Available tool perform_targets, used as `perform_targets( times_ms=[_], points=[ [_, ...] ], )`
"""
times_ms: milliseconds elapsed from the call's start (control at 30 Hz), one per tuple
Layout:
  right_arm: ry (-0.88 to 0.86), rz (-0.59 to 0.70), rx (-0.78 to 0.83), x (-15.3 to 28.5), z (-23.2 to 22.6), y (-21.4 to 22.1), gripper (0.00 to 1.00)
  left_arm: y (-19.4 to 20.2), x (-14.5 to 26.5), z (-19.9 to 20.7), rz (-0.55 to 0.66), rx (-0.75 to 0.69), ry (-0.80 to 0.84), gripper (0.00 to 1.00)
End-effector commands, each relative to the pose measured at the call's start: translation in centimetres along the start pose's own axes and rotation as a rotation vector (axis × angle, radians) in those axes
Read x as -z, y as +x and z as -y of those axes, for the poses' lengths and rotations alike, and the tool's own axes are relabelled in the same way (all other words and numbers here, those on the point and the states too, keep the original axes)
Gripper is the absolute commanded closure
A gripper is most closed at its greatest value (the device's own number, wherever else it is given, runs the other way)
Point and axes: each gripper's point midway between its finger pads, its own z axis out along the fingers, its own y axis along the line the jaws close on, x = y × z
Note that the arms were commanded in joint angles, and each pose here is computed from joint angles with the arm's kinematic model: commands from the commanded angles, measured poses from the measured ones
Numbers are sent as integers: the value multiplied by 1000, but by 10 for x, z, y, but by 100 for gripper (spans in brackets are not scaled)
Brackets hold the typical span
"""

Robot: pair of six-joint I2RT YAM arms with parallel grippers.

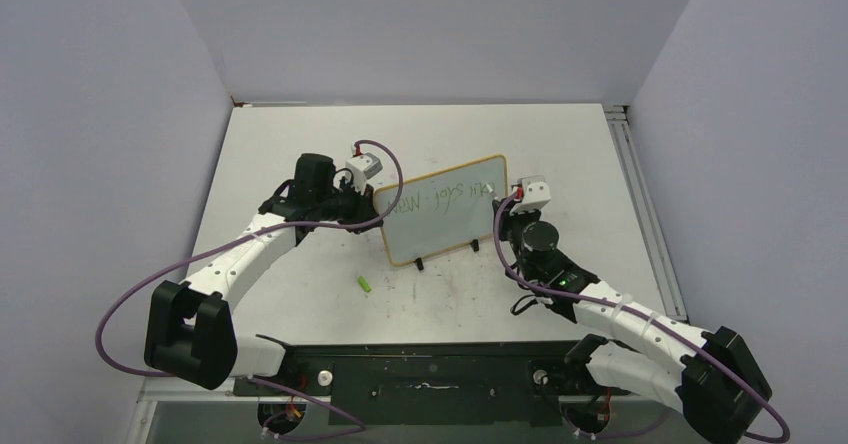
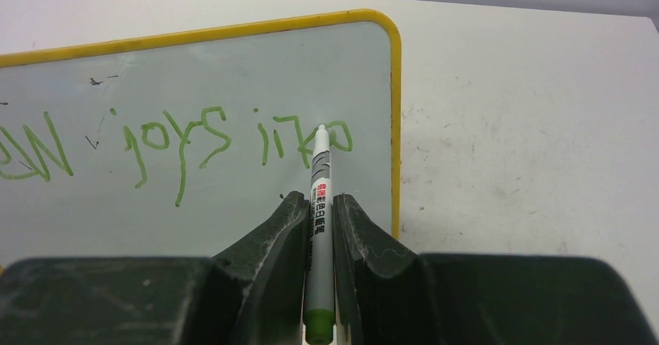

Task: Write a sentence on the whiteboard

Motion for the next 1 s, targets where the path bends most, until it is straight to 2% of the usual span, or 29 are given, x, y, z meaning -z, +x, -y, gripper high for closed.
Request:
perform_targets(
  times_ms=[0,400,967],
  points=[
    [48,39,-32,2,7,-12,95,0,-2,1,-23,-32,-7,100],
    [-38,53,-18,4,-7,-19,95,1,-3,1,-26,-31,-9,100],
    [-73,57,-39,11,-7,-34,95,1,-3,0,-28,-32,-13,100]
  ],
)
